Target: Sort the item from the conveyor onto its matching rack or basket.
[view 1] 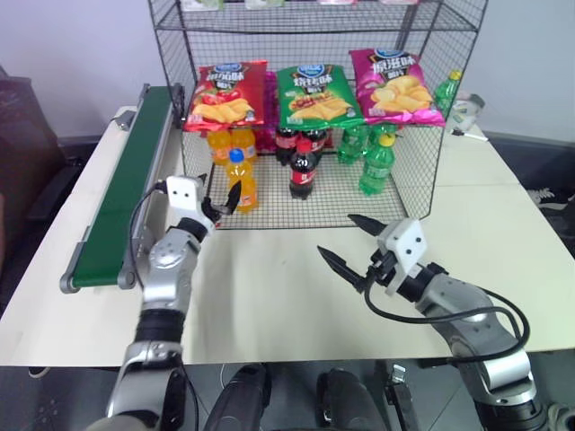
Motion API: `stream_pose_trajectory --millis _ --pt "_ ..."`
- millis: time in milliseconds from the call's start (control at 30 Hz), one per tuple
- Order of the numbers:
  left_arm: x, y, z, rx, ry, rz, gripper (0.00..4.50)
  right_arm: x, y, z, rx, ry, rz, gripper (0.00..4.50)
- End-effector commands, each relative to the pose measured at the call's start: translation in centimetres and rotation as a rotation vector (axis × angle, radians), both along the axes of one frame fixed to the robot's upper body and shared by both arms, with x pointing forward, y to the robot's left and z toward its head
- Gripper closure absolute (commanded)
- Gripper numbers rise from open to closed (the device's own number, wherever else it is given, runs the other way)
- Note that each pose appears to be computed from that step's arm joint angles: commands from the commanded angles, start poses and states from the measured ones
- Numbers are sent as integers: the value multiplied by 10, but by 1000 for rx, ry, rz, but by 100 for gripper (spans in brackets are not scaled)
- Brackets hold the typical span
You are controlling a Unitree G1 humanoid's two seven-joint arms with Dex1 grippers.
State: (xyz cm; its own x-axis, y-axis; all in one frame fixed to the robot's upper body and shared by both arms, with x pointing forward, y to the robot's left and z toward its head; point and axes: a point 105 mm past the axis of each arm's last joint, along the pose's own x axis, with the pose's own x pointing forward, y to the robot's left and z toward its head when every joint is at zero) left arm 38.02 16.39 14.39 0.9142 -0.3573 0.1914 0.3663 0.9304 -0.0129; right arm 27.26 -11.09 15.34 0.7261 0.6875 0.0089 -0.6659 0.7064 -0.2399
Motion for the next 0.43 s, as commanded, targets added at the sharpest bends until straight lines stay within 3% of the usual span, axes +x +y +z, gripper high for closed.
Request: stream_pose_trajectory --millis 33,167,433 --pt "-22 2 21 20 -6 -131 9 -2 3 11 14 -38 19 0" --pt "-50 30 16 137 104 -188 9 -2 5 12 17 -37 19 0" --pt "-73 67 16 220 162 -129 9 -2 7 11 29 -29 24 0"
